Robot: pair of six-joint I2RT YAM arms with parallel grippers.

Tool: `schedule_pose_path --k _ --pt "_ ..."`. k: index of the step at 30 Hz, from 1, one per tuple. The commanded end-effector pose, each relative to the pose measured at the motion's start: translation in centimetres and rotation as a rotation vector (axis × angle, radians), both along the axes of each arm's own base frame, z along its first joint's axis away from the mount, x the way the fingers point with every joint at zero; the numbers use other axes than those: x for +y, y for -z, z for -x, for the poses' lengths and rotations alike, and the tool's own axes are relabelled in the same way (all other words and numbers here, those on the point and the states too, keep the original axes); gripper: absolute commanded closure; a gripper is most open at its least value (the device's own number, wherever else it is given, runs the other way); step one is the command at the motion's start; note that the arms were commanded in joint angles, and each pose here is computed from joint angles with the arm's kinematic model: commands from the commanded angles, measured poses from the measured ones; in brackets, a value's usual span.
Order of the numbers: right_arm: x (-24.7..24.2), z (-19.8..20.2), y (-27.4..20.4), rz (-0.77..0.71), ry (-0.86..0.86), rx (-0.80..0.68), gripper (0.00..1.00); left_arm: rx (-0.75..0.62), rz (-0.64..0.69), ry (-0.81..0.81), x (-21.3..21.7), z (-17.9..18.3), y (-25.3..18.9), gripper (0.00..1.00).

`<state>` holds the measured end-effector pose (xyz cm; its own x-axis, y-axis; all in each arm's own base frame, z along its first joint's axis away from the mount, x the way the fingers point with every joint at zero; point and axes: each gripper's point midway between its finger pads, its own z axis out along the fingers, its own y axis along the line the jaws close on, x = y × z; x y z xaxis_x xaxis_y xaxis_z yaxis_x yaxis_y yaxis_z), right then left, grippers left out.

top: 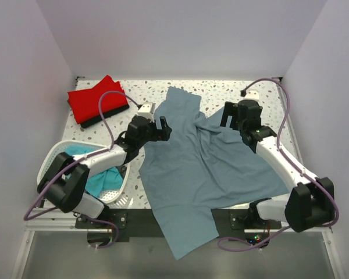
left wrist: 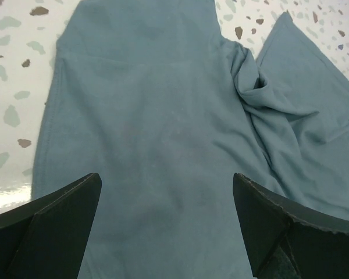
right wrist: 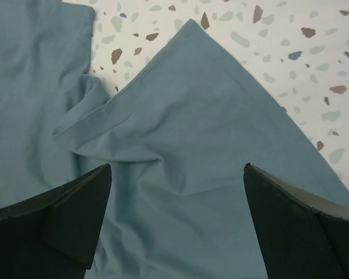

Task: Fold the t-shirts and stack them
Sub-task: Flatten the tshirt out

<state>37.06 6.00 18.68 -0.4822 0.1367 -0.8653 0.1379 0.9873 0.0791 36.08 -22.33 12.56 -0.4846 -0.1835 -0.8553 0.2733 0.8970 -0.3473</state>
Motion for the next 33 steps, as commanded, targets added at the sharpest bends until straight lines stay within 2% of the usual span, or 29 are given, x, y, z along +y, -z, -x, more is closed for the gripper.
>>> schedule_pose_path --k 1,9,18,24,33 --pt "2.0 -2.5 0.2 -0.092 -0.025 -0.046 0.01 -0.042 0.077 0.017 -2.8 -2.3 -1.5 0.0" --pt "3.0 -5.8 6.2 -0.083 -0.005 0.106 0.01 0.061 0.002 -0.037 -4.0 -4.9 3.2 0.0" --pt "3.3 -8.4 10.8 -0.099 0.01 0.196 0.01 0.094 -0.066 -0.05 -4.3 -6.7 5.5 0.0" --pt "2.8 -9.2 12.9 -0.102 0.034 0.245 0.01 0.138 -0.053 -0.041 -4.1 -7.3 7.1 0.0" --pt "1.4 -10.1 15.1 -0.148 0.073 0.31 0.01 0.191 0.057 -0.033 -2.1 -8.6 8.6 0.0"
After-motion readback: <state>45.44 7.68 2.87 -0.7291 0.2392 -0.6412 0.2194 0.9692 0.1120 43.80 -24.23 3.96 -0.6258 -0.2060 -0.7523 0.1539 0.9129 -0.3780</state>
